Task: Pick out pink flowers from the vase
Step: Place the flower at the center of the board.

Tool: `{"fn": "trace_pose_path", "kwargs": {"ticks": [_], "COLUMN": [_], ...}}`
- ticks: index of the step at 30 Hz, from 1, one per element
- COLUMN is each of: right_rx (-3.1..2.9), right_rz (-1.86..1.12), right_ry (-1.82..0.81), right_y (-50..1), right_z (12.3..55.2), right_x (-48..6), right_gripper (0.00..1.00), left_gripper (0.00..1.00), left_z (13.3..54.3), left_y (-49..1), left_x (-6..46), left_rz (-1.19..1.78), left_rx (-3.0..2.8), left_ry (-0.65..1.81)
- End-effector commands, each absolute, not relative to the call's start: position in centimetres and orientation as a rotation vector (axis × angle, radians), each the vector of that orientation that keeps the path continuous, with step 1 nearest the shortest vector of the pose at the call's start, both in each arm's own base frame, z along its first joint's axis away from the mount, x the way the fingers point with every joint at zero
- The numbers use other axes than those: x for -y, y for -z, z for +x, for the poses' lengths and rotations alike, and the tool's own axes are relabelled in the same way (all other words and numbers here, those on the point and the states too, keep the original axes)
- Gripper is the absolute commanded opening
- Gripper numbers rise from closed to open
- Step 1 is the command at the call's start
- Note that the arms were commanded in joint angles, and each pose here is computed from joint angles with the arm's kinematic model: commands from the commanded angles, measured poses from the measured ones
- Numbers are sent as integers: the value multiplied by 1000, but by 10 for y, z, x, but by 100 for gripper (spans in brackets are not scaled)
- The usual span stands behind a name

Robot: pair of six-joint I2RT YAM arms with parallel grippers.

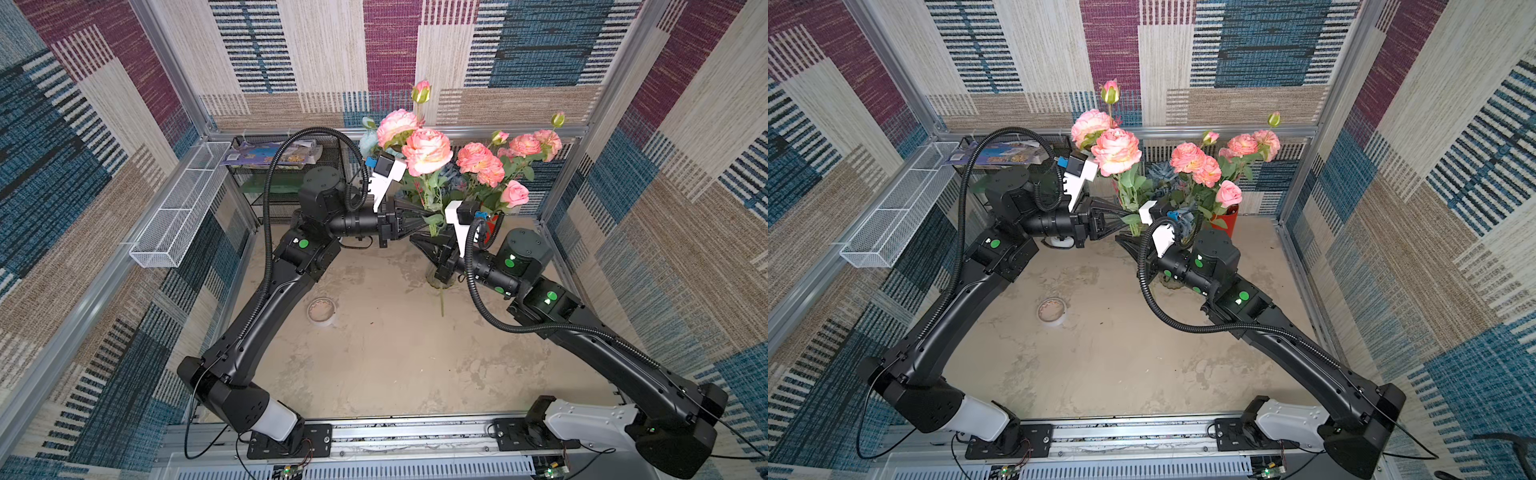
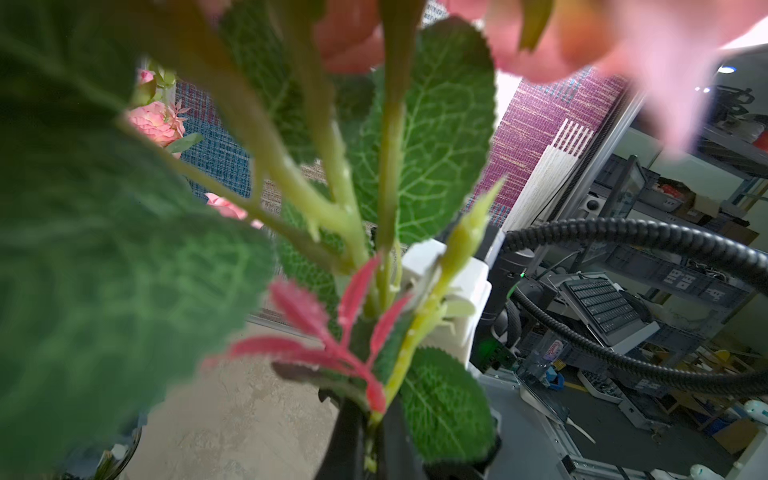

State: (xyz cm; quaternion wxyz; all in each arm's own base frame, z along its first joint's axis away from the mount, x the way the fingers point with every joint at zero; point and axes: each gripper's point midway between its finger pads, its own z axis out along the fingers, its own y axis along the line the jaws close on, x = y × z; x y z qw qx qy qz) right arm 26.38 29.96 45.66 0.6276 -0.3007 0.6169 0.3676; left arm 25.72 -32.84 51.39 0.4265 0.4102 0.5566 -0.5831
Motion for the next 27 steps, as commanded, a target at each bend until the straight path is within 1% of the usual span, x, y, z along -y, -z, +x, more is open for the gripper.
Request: {"fn": "trace_pose_path", "kwargs": {"ticks": [1,3,4,5,6,7,8,11,17,20,22,27], "right_rx": [-1403,-1425,-1437,-1448,-1456,-1469,-1479,-1520,-1664,-1751,-1726,-1529], "right_rz": [-676,-656,-644,-628,-619,-610,-602,-583,-582,-487,-432,-295], "right_ry": [-821,-798,-784,-768,-757,-744,-734,-700,-654,-610,-587,-551], "right_y": [-459,-454,-452,-450,-448,-446,-443,-431,-380,-362,-366,-401], "right_z": [266,271,273,276,277,278,279,282,283,284,277,253], "right_x": [-297,-294,-293,-290,-288,-286,-284,-277,-270,-252,-234,-184], "right_gripper": [0,0,0,0,0,0,0,0,0,0,0,0], "left_gripper": [9,43,62,73,80,91,95,98,99,99,99,99], "left_z": [260,266,269,272,276,281,286,298,328,343,348,355], "left_y": [-504,-502,-502,-501,-500,-500,-500,-498,-496,-494,-492,-488], "left_x": [330,329,329,328,326,323,320,307,268,249,243,240], "left_rz": [1035,1018,1004,990,971,946,922,867,697,617,595,571], "left_rx": [-1425,-1438,-1447,-1456,-1465,-1476,-1485,-1498,-1541,-1573,-1577,-1584], "left_ry": [1428,1402,1382,1359,1332,1296,1256,1144,909,825,788,773]}}
